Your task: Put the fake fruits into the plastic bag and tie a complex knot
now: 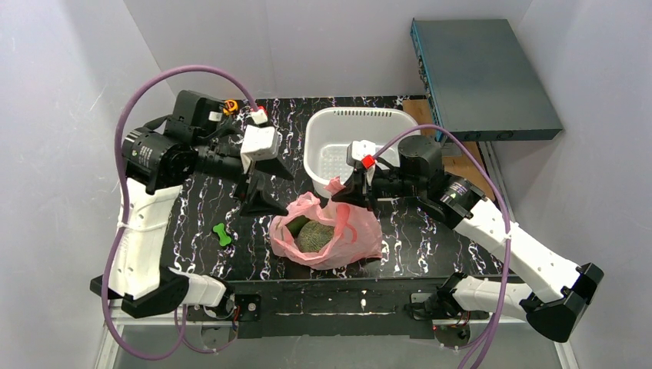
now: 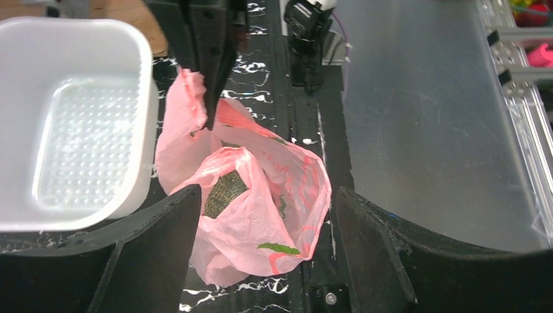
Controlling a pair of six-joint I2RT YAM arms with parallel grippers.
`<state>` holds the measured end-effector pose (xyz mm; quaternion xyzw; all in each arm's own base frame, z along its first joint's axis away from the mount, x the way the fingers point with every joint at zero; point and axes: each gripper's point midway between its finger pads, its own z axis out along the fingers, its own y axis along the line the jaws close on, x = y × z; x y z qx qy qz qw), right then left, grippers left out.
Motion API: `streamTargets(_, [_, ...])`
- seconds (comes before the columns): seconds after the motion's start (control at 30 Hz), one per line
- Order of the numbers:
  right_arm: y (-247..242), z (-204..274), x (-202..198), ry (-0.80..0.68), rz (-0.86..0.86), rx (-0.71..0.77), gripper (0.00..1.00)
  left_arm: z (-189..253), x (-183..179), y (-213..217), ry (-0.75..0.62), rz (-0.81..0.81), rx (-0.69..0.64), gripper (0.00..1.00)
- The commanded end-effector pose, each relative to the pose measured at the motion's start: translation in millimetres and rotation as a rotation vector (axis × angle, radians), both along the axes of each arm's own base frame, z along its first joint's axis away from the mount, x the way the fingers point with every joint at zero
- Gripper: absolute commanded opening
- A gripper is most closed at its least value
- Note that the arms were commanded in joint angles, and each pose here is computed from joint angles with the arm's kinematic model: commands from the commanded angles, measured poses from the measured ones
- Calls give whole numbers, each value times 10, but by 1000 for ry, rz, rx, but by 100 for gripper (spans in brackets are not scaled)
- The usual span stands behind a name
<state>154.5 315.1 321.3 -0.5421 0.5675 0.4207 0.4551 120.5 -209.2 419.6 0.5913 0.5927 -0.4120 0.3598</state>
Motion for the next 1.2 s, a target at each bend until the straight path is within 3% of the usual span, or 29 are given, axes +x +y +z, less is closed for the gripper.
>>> streamTargets(0.0, [-8,63,-83,-39,59,21,1,-150,-262,-44,16,-166,4,75])
streamTargets(0.53, [-9,79,-118,-96,100,34,1,-494,31,-422,-47,-266,-19,74])
streamTargets(0.73, [-5,81,-124,-116,114,36,1,-787,75,-448,-52,-274,4,69])
streamTargets(0.83, [-5,75,-125,-115,114,36,1,-840,119,-495,-44,-264,-11,58])
streamTargets(1.03, [-73,113,26,-110,24,30,1,-588,337,-580,-89,-135,-45,1])
streamTargets(1.17, [-335,267,302,-100,-139,33,1,-109,806,-470,-255,220,-131,0])
